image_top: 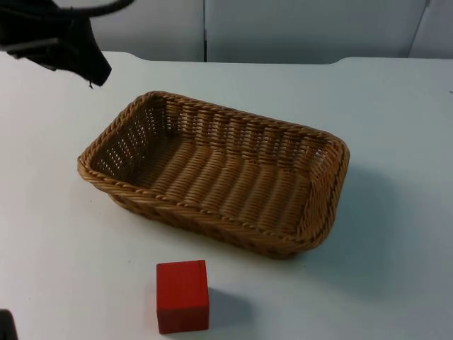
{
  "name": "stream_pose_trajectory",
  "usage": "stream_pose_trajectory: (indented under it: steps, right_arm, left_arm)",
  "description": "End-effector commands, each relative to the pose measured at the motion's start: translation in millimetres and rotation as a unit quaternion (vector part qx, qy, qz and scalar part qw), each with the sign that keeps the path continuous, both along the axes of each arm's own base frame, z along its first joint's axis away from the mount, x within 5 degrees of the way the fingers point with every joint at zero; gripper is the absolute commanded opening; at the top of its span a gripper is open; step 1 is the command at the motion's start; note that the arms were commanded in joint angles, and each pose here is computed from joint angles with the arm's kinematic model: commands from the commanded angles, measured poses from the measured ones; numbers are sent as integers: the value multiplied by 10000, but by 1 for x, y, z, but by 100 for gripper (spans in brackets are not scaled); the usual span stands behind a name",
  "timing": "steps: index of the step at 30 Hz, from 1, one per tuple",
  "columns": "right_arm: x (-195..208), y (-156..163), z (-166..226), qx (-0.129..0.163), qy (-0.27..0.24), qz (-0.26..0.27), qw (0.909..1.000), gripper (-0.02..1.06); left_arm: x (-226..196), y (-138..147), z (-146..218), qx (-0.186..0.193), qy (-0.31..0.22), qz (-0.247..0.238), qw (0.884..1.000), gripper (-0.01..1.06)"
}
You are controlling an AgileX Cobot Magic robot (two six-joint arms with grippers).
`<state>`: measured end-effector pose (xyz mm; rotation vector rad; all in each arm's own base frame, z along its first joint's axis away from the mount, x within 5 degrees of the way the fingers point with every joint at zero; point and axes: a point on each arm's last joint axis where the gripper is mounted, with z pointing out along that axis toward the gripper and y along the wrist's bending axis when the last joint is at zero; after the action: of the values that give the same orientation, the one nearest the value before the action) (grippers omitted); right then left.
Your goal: Pick up the basket with the left hand and place the cube into the basket with the right hand.
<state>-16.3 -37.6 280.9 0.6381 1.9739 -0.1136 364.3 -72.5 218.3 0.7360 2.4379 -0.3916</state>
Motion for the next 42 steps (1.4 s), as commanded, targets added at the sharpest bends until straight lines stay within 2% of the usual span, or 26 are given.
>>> stream_pose_trajectory:
  steps: [1,7,9,12,18,22,24,25,26,29,30,31,35,36,39,42]
  right_arm:
    - [0,0,-1,-46,-6,-14,10000,0]
    - [0,0,-1,-46,-6,-14,10000,0]
    - [0,0,-1,-46,-6,-14,10000,0]
    - [0,0,-1,-46,-6,-14,10000,0]
    - [0,0,-1,-46,-6,-14,10000,0]
    - [0,0,-1,-46,-6,-14,10000,0]
    - [0,0,-1,-46,-6,-14,10000,0]
    - [0,0,-1,-46,-6,-14,10000,0]
    - [0,0,-1,-46,-6,-14,10000,0]
    - [0,0,-1,-46,-6,-14,10000,0]
    - [0,0,-1,-46,-6,-14,10000,0]
    - [0,0,-1,-46,-6,-14,10000,0]
    - [0,0,-1,-46,-6,-14,10000,0]
    - [0,0,-1,-46,-6,-14,10000,0]
    - [0,0,-1,-46,-6,-14,10000,0]
    - [0,0,-1,-46,-6,-14,10000,0]
  left_arm:
    - [11,-1,-19,212,-79,-63,9997,73]
    - [32,-4,-49,173,165,28,9997,73]
    - [40,-8,-59,-50,454,76,9989,73]
    - [46,-15,-66,-324,582,202,9976,73]
    - [49,-21,-77,-199,492,235,9983,73]
    - [50,-21,-93,-128,614,274,9977,71]
    - [51,-21,-99,-109,660,292,9973,68]
    - [51,-21,-101,-103,679,314,9971,61]
    - [52,-21,-105,-92,695,359,9969,53]
    - [54,-19,-109,-221,799,838,9930,8]
    - [54,-19,-109,-221,799,838,9930,8]
    - [56,-19,-106,-309,812,990,9913,0]
    - [63,-25,-84,-818,1156,1425,9796,0]
    - [63,-25,-84,-818,1156,1425,9796,0]
    - [68,-28,-52,-1162,1183,1662,9721,0]
    - [66,-25,-32,-1215,1081,1866,9689,0]
